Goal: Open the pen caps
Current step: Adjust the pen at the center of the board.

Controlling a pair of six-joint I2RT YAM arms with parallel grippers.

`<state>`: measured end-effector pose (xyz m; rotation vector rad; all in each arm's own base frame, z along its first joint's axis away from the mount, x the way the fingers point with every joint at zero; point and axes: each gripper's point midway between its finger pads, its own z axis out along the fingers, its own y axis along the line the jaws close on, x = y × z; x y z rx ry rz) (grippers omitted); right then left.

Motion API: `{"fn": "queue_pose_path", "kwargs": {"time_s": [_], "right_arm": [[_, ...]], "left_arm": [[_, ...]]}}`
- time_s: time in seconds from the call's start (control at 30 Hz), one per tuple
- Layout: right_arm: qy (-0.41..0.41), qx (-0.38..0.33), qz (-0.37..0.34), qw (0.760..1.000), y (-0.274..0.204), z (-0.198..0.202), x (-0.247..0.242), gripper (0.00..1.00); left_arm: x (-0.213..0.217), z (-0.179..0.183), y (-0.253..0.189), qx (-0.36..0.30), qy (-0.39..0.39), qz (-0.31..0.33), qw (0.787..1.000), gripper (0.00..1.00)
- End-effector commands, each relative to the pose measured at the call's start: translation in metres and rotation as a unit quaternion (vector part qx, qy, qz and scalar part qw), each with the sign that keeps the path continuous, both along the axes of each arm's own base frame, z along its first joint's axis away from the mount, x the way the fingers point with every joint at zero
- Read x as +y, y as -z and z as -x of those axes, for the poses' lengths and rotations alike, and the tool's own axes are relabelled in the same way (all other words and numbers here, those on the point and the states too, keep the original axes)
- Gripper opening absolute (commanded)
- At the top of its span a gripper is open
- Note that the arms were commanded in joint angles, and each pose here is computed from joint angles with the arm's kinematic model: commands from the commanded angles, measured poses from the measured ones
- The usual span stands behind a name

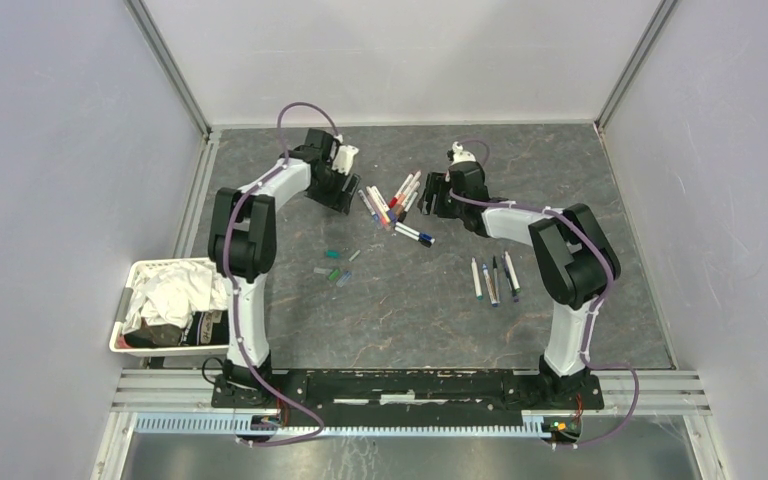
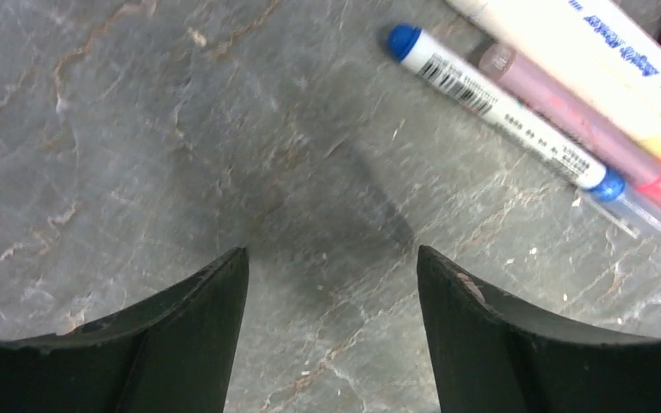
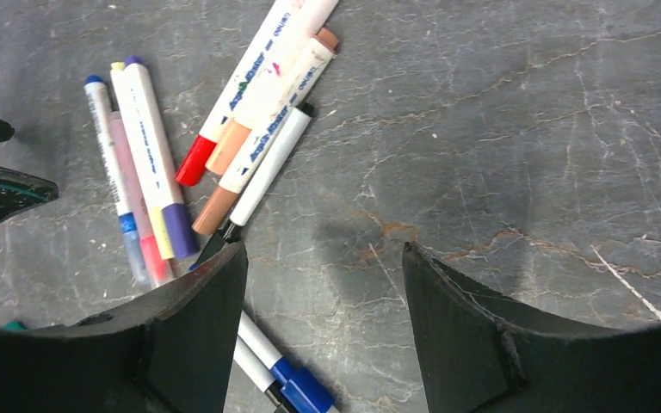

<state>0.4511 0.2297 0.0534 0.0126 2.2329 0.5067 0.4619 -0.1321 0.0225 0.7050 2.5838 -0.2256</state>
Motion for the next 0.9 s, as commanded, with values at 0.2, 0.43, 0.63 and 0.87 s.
{"fn": "queue_pose_path", "kwargs": {"time_s": [0.2,0.43,0.63,0.87], "right_arm": [[0.040,0.004,-0.036,0.999,0.004,-0.012,0.002,0.76],[0.061,0.011,-0.048,0.997,0.010,-0.019,-0.009,0.77],[0.058,0.018,-0.056,0.997,0.015,-0.015,-0.015,0.77],[0.069,0.016,-0.074,0.995,0.015,-0.047,-0.011,0.77]], "left_arm": [[-0.039,-0.045,0.013,-0.032,-0.007,-0.010,0.999,0.77],[-0.070,-0.073,0.012,-0.056,0.000,-0.003,0.998,0.77],[-0.104,-0.072,0.016,-0.066,0.034,0.013,0.997,0.77],[-0.118,-0.070,0.015,-0.075,0.048,0.016,0.996,0.78]]}}
